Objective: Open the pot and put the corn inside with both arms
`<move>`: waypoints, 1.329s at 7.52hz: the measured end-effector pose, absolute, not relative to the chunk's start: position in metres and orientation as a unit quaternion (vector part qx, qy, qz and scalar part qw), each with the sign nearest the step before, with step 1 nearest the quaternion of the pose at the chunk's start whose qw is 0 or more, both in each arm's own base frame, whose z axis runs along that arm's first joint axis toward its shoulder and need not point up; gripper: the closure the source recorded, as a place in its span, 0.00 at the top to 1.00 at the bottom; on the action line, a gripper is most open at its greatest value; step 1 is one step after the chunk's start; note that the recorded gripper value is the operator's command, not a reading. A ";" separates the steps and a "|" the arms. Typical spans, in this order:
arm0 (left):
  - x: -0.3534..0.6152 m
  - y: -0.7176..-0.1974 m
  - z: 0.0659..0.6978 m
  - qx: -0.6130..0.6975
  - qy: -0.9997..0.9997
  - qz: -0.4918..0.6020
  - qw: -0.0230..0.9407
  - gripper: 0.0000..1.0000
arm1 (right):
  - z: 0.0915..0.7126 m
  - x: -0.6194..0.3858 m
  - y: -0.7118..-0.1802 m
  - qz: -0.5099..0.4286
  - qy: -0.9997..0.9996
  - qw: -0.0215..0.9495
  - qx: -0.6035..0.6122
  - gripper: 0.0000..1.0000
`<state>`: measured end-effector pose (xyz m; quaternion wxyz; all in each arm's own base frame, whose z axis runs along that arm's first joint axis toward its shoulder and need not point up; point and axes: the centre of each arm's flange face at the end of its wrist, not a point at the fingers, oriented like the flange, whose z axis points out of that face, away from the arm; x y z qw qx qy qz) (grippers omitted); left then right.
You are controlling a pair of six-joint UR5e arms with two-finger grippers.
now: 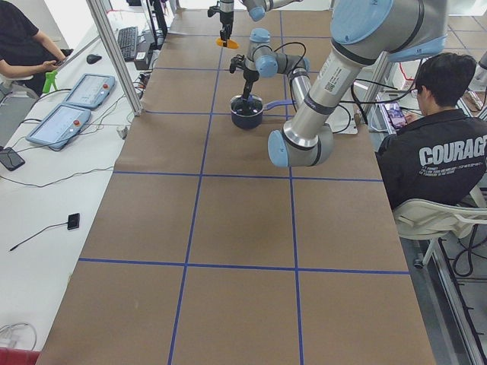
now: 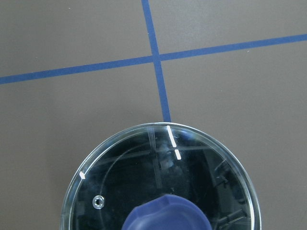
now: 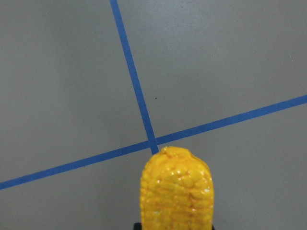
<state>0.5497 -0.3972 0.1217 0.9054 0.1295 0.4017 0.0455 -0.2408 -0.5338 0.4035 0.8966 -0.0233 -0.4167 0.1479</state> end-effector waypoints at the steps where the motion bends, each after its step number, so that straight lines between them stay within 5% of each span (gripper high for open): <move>1: 0.550 -0.398 0.122 0.130 0.401 0.047 0.906 0.97 | 0.403 -0.241 -0.534 0.148 -0.417 0.897 -0.023 0.41; 3: 0.552 -0.402 0.125 0.133 0.398 0.051 0.906 0.95 | 0.404 -0.241 -0.534 0.148 -0.417 0.897 -0.023 0.41; 10: 0.555 -0.404 0.128 0.133 0.395 0.055 0.908 0.62 | 0.403 -0.242 -0.536 0.148 -0.417 0.897 -0.022 0.42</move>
